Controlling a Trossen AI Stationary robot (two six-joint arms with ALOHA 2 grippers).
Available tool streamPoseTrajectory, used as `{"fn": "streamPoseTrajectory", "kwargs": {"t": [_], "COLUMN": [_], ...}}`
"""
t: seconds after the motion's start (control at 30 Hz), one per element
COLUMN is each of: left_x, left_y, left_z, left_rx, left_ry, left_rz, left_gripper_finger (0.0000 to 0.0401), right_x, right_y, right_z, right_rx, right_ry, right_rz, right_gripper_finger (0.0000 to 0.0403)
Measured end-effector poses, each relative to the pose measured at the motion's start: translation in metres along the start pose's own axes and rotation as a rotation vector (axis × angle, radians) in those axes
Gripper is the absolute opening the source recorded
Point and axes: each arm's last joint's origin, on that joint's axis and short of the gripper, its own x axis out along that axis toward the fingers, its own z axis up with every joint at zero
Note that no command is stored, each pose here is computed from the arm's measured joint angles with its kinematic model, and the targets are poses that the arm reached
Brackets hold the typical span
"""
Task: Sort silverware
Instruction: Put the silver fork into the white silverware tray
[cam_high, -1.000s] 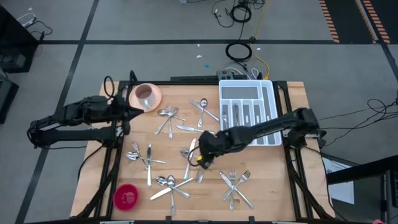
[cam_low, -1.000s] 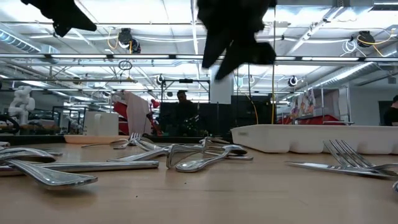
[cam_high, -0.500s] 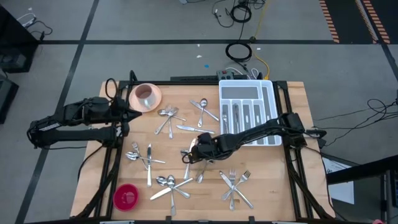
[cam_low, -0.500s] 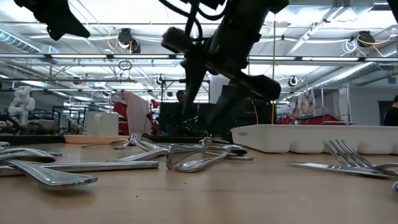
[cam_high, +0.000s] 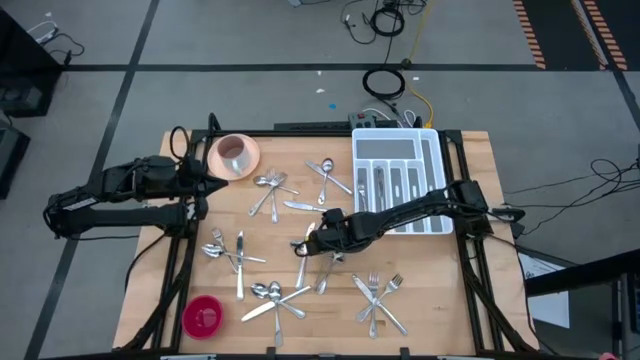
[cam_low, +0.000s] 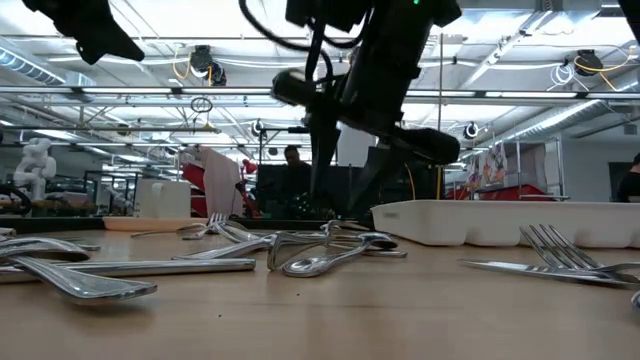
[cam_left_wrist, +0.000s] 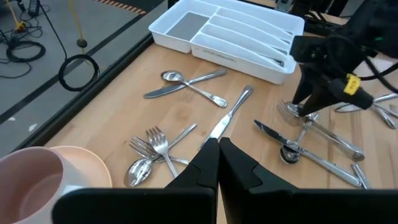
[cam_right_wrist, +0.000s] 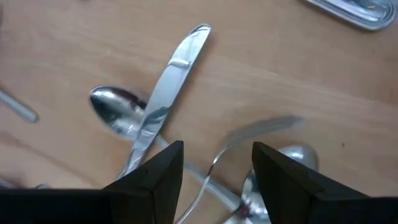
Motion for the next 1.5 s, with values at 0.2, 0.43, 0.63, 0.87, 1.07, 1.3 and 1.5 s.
{"fn": "streamPoseTrajectory", "kwargs": {"t": [0.2,0.43,0.63,0.87,1.07,1.3,1.5], "left_x": [0.000,0.000,0.000,0.000,0.000,0.000,0.000], "left_y": [0.000,0.000,0.001,0.002,0.002,0.002,0.002], "left_z": [0.000,0.000,0.000,0.000,0.000,0.000,0.000], "left_rx": [0.025,0.026,0.019,0.016,0.015,0.015,0.015], "left_ry": [0.001,0.002,-0.002,-0.009,-0.010,-0.010,-0.010], "left_rz": [0.000,0.003,0.022,0.070,0.072,0.072,0.072], "left_gripper_finger": [0.0007,0.0007,0.0007,0.0007,0.0007,0.0007,0.0007], "right_x": [0.003,-0.020,-0.025,-0.020,-0.016,-0.015,-0.013], "right_y": [0.001,-0.006,-0.026,-0.023,-0.019,-0.017,-0.015], "right_z": [0.004,0.009,0.008,0.023,0.032,0.034,0.034], "right_rx": [-0.171,-0.584,-1.006,-1.186,-1.251,-1.295,-1.314], "right_ry": [-0.080,-0.063,0.065,0.062,0.070,0.089,0.073], "right_rz": [-0.008,-0.059,-0.241,-0.209,-0.139,-0.078,-0.055], "right_gripper_finger": [0.0185,0.0185,0.0185,0.0185,0.0185,0.0185,0.0185]}}
